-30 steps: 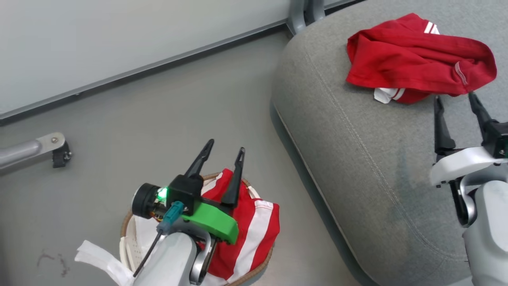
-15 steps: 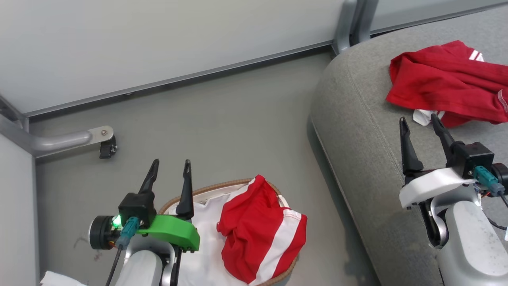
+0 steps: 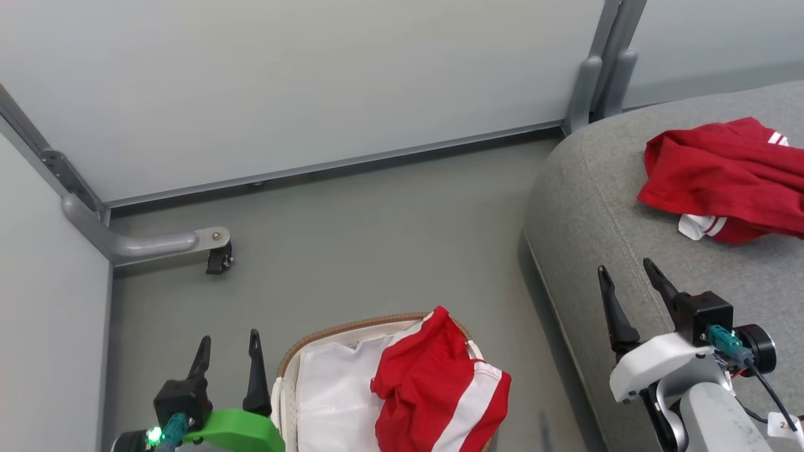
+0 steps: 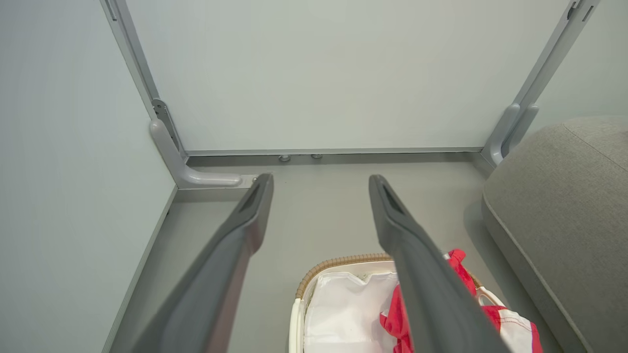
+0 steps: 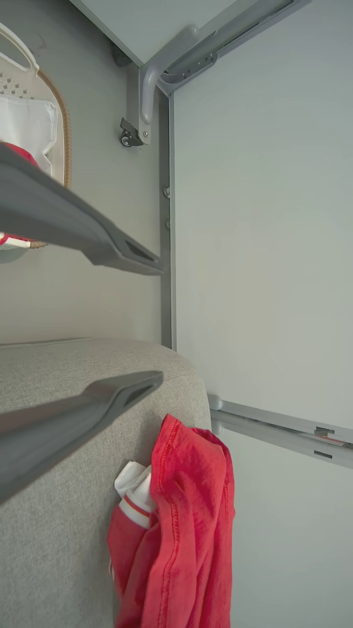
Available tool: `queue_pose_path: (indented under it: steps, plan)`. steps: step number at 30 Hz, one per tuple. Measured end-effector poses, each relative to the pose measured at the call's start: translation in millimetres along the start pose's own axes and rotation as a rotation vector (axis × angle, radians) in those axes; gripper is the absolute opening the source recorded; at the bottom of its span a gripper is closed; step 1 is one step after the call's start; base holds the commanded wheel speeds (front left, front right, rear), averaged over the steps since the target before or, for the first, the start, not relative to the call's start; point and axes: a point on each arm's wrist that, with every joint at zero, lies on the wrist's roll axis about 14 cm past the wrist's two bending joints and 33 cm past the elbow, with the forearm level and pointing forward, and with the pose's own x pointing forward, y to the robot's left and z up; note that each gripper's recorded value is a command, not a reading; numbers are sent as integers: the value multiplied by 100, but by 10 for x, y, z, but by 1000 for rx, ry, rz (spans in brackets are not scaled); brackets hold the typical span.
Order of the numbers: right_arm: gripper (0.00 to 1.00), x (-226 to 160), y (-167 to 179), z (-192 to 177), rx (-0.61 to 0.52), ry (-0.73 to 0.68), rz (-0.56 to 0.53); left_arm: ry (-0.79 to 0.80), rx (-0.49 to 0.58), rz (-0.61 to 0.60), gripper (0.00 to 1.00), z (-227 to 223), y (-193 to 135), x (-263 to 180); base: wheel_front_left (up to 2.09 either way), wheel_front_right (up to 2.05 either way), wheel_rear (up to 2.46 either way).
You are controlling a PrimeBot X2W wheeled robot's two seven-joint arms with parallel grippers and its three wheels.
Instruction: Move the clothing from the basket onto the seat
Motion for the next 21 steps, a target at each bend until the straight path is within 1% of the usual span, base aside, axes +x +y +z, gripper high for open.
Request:
queue_pose_path:
  steps: [5, 10, 15, 21]
  plan:
    - [100, -78, 86, -10, 3, 2, 21, 0, -8, 19, 100, -16, 62, -151, 0, 0, 0]
    - [100, -92, 110, -24, 3, 6, 28, 4, -10, 18, 100, -33, 63, -174, 0, 0, 0]
    - [100, -64, 105, -38, 7, 9, 26, 35, -14, -22, 100, -126, -48, -140, 0, 0, 0]
    - [100, 180, 120, 100, 10, -35, 37, 57, -14, -111, 100, -167, -294, 123, 0, 0, 0]
